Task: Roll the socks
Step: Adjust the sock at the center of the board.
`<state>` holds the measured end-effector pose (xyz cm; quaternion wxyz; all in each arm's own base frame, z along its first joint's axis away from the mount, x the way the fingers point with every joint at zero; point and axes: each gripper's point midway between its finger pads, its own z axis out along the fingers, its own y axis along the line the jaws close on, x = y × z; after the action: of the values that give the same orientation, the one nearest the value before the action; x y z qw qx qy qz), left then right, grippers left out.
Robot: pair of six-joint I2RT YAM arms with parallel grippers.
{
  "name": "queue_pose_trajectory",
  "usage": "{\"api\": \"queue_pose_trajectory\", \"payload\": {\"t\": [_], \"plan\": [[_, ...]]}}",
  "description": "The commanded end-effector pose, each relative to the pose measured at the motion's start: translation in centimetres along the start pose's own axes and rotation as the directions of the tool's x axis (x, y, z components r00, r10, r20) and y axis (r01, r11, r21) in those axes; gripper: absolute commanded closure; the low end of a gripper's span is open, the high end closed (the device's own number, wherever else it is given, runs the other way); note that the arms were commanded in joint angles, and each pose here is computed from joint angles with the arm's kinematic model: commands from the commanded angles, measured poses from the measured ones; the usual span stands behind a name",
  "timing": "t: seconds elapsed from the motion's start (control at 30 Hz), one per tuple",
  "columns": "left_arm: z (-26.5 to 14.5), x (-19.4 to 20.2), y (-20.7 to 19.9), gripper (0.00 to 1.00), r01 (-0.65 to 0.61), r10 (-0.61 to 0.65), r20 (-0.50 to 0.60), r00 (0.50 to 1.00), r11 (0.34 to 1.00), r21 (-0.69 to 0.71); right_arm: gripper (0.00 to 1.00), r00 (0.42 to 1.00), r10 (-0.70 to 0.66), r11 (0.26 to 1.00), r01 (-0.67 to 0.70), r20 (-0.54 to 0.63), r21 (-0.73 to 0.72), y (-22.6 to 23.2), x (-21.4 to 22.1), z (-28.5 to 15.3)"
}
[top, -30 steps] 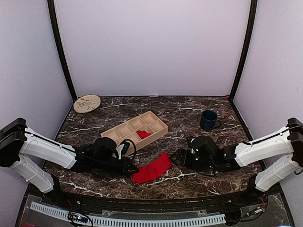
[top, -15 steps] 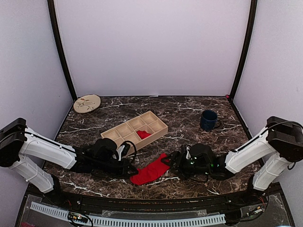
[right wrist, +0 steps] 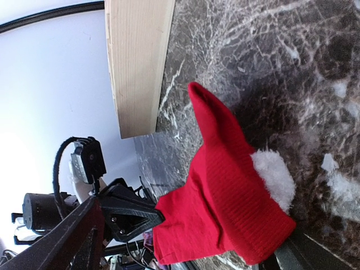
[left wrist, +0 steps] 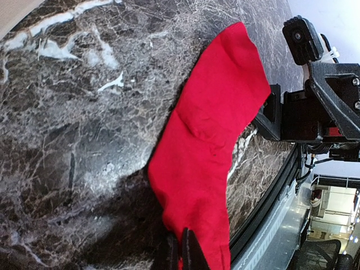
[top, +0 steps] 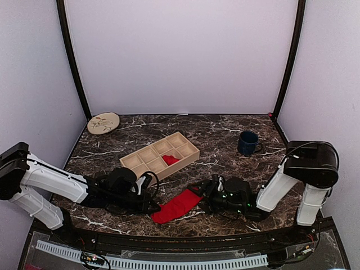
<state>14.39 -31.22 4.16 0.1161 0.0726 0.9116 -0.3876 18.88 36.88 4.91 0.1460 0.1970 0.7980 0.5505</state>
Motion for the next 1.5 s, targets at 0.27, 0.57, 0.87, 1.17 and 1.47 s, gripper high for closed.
{"api": "queue_pose_trajectory", "payload": {"t": [0.27,0.57,0.87,1.17,1.47], "plan": [[-0.6,1.0,0.7,1.0,-0.024,0.023,-0.024,0.999,0.999,-0.023,0.22,0.982,-0.091,0.99,0.108,0.168,-0.093,2.3,-3.2,-1.3],[-0.1,1.0,0.8,1.0,-0.02,0.019,-0.031,0.999,1.0,-0.021,0.39,0.978,-0.124,0.988,0.138,0.167,-0.071,1.8,-3.7,-0.9],[0.0,1.1,0.9,1.0,-0.017,0.016,-0.032,0.999,1.0,-0.026,0.62,0.978,-0.135,0.989,0.143,0.16,-0.04,1.0,-4.0,-0.7],[0.1,1.2,1.1,1.0,-0.01,0.009,-0.035,0.999,1.0,-0.029,0.96,0.963,-0.236,0.971,0.232,0.129,0.05,0.2,-4.0,-0.1],[-0.2,1.0,1.5,1.0,0.002,-0.002,-0.011,1.0,0.999,-0.037,0.99,0.91,-0.394,0.911,0.369,0.129,0.184,-0.1,-4.9,-1.2]]}}
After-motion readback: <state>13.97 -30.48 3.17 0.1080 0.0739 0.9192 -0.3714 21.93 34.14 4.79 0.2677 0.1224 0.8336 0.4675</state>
